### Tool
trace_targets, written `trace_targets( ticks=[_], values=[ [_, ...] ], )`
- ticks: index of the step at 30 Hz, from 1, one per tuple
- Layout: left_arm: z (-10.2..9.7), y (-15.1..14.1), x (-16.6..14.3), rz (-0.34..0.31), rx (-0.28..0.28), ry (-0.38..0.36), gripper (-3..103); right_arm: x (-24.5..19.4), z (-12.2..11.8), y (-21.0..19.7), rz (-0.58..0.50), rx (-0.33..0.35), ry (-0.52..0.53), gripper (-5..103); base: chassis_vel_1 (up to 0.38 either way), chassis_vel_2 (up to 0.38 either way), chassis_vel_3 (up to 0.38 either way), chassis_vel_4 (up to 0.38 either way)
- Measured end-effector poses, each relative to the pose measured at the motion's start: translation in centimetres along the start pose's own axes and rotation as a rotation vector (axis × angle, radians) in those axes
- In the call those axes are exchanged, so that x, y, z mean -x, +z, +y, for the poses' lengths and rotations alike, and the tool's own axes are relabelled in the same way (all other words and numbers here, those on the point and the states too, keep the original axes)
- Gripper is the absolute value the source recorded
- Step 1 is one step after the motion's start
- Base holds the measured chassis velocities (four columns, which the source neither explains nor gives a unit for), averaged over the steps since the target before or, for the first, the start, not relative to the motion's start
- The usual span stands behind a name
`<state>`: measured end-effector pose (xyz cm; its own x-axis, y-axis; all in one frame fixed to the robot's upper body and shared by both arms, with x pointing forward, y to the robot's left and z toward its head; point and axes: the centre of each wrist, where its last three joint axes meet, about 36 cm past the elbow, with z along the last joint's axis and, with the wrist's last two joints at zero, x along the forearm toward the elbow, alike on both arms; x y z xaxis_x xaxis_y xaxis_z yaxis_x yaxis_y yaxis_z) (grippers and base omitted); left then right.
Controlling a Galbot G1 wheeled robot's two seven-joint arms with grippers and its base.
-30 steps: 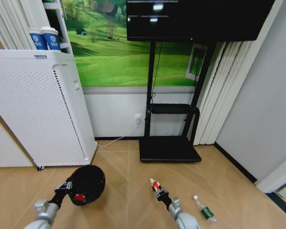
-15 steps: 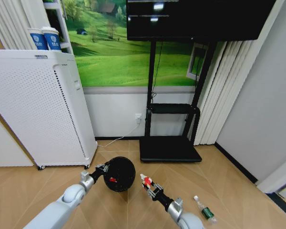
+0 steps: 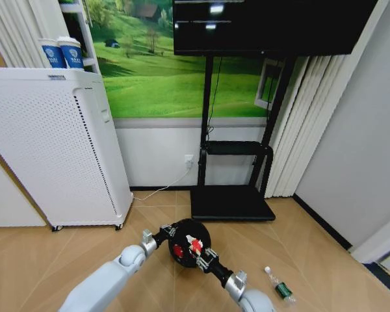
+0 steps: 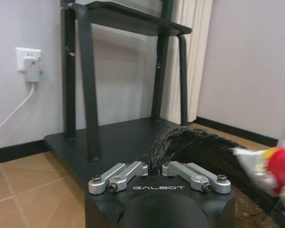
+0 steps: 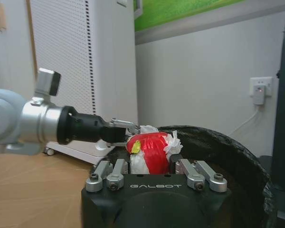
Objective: Pick up the trash bin and place the garbage on the floor into it.
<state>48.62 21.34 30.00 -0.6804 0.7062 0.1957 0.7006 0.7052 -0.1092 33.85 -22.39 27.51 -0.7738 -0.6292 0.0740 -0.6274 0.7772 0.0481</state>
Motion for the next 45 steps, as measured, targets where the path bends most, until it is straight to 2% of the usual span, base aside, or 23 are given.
trace_targets(
  ticks=[4, 8, 10, 13, 16, 17, 18, 20, 23, 27, 29, 30, 31, 32, 35, 38, 40, 41, 43, 45],
  values=[
    [-1.1, 0.0, 0.0, -0.01, -0.015, 0.021, 7, 0.1, -0.2, 0.1, 0.008, -0.001, 0.041, 38, 0.0, 0.0, 0.0, 0.0],
    [-1.4, 0.1, -0.3, -0.012, -0.021, 0.03, 7, 0.2, -0.1, 0.2, 0.012, 0.001, 0.055, 36, 0.0, 0.0, 0.0, 0.0],
    [-1.2, 0.1, -0.5, -0.016, -0.024, 0.024, 7, 0.2, 0.0, 0.1, 0.014, 0.004, 0.072, 47, 0.0, 0.0, 0.0, 0.0],
    [-1.1, 0.1, -0.6, -0.018, -0.025, 0.018, 7, 0.3, 0.0, 0.1, 0.013, 0.004, 0.075, 53, 0.0, 0.0, 0.0, 0.0],
    [-0.8, 0.3, -1.0, -0.021, -0.031, 0.002, 7, 0.1, 0.2, -0.4, 0.003, 0.007, 0.087, 69, 0.0, 0.0, 0.0, 0.0],
    [-0.8, 0.3, -1.0, -0.021, -0.031, 0.002, 7, 0.1, 0.2, -0.4, 0.003, 0.007, 0.087, 69, 0.0, 0.0, 0.0, 0.0],
    [-0.7, 0.4, -1.2, -0.022, -0.036, -0.006, 7, -0.1, 0.2, -0.8, -0.004, 0.005, 0.096, 79, 0.0, 0.0, 0.0, 0.0],
    [-0.7, 0.5, -1.2, -0.023, -0.037, -0.008, 7, -0.2, 0.2, -0.9, -0.007, 0.004, 0.099, 79, 0.0, 0.0, 0.0, 0.0],
    [-0.7, 1.0, -1.6, -0.027, -0.052, -0.026, 7, -0.7, -0.1, -1.7, -0.027, 0.0, 0.134, 95, 0.0, 0.0, 0.0, 0.0],
    [-0.2, 1.0, -2.2, -0.033, -0.06, -0.051, 7, -1.2, -0.8, -2.6, -0.052, 0.019, 0.205, 99, 0.0, 0.0, 0.0, 0.0],
    [0.5, 0.9, -2.7, -0.038, -0.06, -0.073, 7, -2.2, -2.2, -3.4, -0.028, 0.024, 0.279, 100, 0.0, 0.0, 0.0, 0.0],
    [0.5, 0.9, -2.7, -0.038, -0.06, -0.073, 7, -2.2, -2.2, -3.4, -0.028, 0.024, 0.279, 100, 0.0, 0.0, 0.0, 0.0],
    [1.1, 0.8, -3.3, -0.045, -0.06, -0.092, 7, -4.0, -4.7, -3.7, 0.046, -0.018, 0.358, 100, 0.0, 0.0, 0.0, 0.0],
    [1.1, 0.8, -3.3, -0.045, -0.06, -0.092, 7, -4.0, -4.7, -3.7, 0.046, -0.018, 0.358, 100, 0.0, 0.0, 0.0, 0.0],
    [1.8, 0.7, -4.4, -0.065, -0.065, -0.117, 7, -10.2, -10.9, -3.1, 0.254, -0.147, 0.459, 100, 0.0, 0.0, 0.0, 0.0],
    [1.9, 0.8, -4.6, -0.071, -0.064, -0.124, 7, -12.1, -12.2, -2.5, 0.311, -0.178, 0.471, 100, 0.0, 0.0, 0.0, 0.0],
    [1.9, 1.0, -4.8, -0.078, -0.064, -0.131, 7, -15.2, -14.3, -0.7, 0.414, -0.232, 0.489, 100, 0.0, 0.0, 0.0, 0.0],
    [1.9, 1.0, -4.8, -0.078, -0.064, -0.131, 7, -15.2, -14.3, -0.7, 0.414, -0.232, 0.489, 100, 0.0, 0.0, 0.0, 0.0],
    [1.9, 1.0, -4.8, -0.091, -0.062, -0.134, 7, -18.1, -15.9, 1.3, 0.517, -0.258, 0.496, 100, 0.0, 0.0, 0.0, 0.0],
    [1.9, 0.9, -4.6, -0.103, -0.064, -0.139, 7, -19.0, -16.3, 2.5, 0.565, -0.267, 0.497, 100, 0.0, 0.0, 0.0, 0.0]
  ],
)
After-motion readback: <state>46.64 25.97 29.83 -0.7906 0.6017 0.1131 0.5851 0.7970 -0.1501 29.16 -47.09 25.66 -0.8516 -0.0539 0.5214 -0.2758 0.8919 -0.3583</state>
